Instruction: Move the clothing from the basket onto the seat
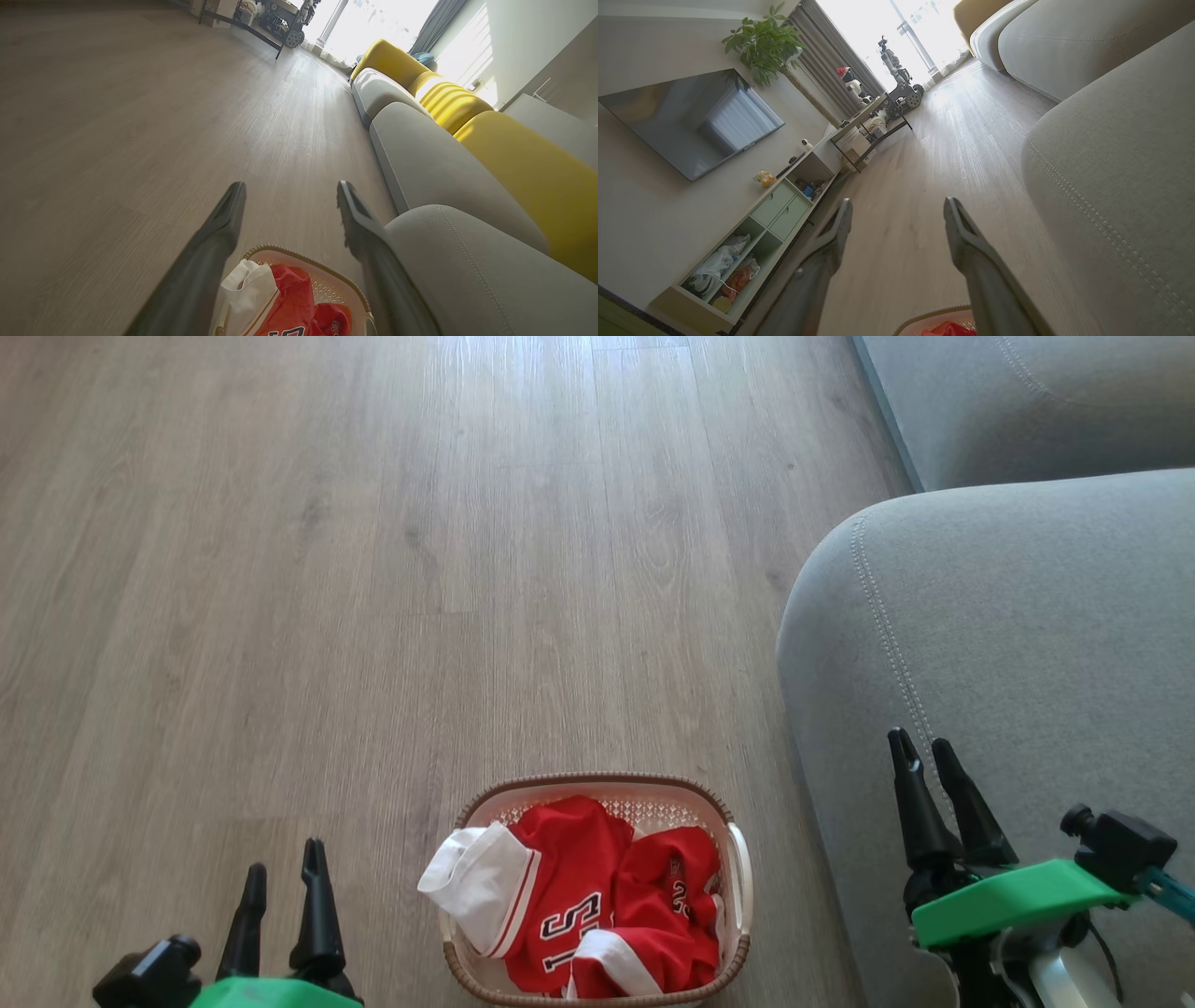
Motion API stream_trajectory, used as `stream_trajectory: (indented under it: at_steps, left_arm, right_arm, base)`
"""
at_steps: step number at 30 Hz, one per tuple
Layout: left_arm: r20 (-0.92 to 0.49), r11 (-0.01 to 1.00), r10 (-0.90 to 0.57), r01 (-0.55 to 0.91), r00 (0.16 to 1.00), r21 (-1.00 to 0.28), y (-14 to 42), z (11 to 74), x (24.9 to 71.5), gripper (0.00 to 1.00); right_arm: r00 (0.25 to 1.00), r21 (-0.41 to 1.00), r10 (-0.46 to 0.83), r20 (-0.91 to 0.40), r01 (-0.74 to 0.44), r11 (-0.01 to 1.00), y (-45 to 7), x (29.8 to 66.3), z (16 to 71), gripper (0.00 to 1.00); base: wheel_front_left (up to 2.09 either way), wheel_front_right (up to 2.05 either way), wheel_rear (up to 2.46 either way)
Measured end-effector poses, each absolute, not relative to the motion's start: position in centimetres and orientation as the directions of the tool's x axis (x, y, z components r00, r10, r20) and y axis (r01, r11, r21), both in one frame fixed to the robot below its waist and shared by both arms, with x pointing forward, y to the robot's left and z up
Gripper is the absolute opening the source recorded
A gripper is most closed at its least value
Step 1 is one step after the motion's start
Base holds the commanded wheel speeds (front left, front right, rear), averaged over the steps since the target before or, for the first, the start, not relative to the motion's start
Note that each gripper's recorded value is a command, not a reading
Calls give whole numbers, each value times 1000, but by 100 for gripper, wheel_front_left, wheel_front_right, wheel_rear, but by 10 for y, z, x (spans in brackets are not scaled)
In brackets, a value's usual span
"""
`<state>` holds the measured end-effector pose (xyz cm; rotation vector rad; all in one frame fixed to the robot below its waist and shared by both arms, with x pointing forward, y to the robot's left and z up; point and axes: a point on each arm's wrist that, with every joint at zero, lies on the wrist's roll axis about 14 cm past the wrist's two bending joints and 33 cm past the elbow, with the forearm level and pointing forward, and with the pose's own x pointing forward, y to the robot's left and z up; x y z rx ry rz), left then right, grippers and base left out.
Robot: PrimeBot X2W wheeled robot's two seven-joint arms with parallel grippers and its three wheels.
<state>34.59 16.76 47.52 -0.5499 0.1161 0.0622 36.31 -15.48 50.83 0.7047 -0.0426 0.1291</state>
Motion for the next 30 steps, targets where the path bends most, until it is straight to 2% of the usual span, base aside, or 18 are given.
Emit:
stream_trajectory:
  at_steps: [14,30]
  left_arm:
    - [-101,931,9,-45,995,-363,161,474,342,100]
    - [-42,976,-12,3,999,-216,153,482,342,100]
  right_arm:
    - [991,506,116,67,-134,852,-153,360,501,100]
    - [987,334,141,73,-158,929,-148,360,502,100]
  base:
    - [0,0,0]
    - [0,0,0]
